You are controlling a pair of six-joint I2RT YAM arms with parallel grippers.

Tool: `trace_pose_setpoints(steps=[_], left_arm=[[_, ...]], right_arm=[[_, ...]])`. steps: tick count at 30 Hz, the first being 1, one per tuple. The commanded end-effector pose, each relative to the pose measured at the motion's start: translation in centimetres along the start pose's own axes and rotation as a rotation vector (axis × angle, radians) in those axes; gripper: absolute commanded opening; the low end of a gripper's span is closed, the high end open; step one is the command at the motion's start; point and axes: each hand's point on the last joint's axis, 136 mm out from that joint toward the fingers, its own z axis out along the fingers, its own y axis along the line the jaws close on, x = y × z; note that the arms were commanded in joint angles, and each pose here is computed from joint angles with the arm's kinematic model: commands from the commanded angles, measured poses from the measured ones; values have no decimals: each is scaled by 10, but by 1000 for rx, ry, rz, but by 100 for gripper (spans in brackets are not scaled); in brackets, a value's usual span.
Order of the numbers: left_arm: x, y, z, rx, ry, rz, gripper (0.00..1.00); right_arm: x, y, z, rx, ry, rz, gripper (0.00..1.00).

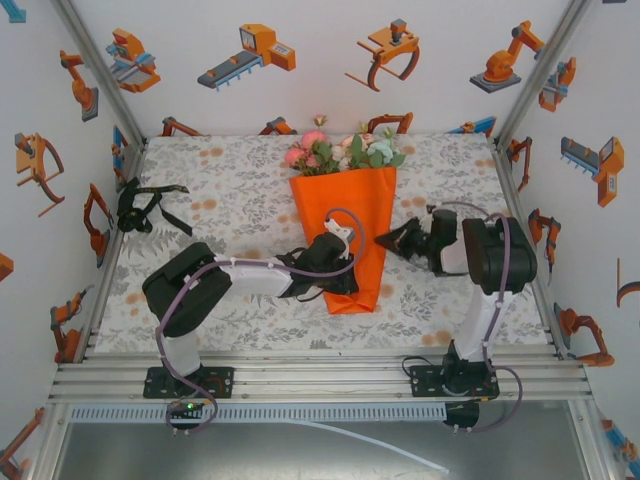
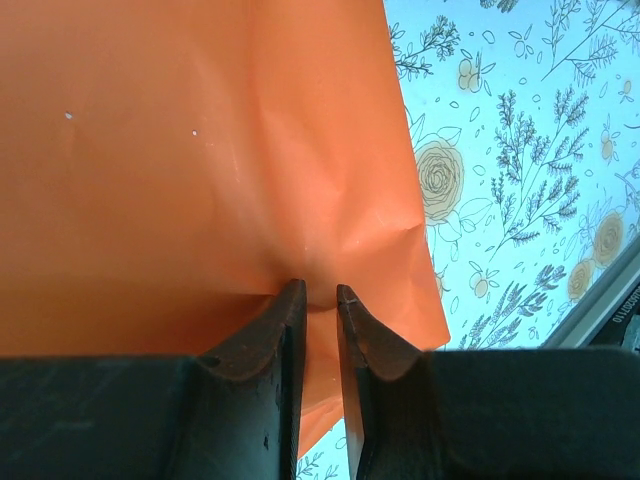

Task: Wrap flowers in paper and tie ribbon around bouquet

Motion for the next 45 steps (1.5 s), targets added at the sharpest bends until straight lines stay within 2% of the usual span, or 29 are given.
trace_pose_setpoints(steps=[1,5,10,17,21,24,26,29,33,36,38,41,45], left_arm=[[30,26,1,-89,98,21,24],[31,26,2,-88,101,20,24],[32,25,3,-83,104,22,24],[32,21,0,-60,103,28,23],[36,8,-5,9,103,73,26],[32,3,-9,17,87,90,33],[27,0,-11,20,71,94,34],[20,-5,-13,29,50,101,35],[16,-6,-15,25,30,99,35],[12,-4,-17,12,13,93,35],[11,-2,-18,-2,4,88,35],[10,-3,-18,-1,2,85,35],[11,-4,-16,4,4,79,34]], right_arm=[[-30,-30,0,201,-119,-61,0],[-36,-21,-2,203,-136,-77,0],[-47,-12,12,180,-109,-95,0],[-99,2,41,183,-132,-127,0],[-138,37,39,149,-163,-168,0],[-139,79,14,124,-171,-253,0],[-123,98,-11,97,-181,-283,0],[-73,105,-47,83,-144,-319,3],[18,84,-78,136,-28,-349,3],[81,63,-95,139,66,-335,0],[114,47,-103,160,132,-329,0],[148,39,-111,154,203,-346,0],[165,45,-109,118,232,-356,0]])
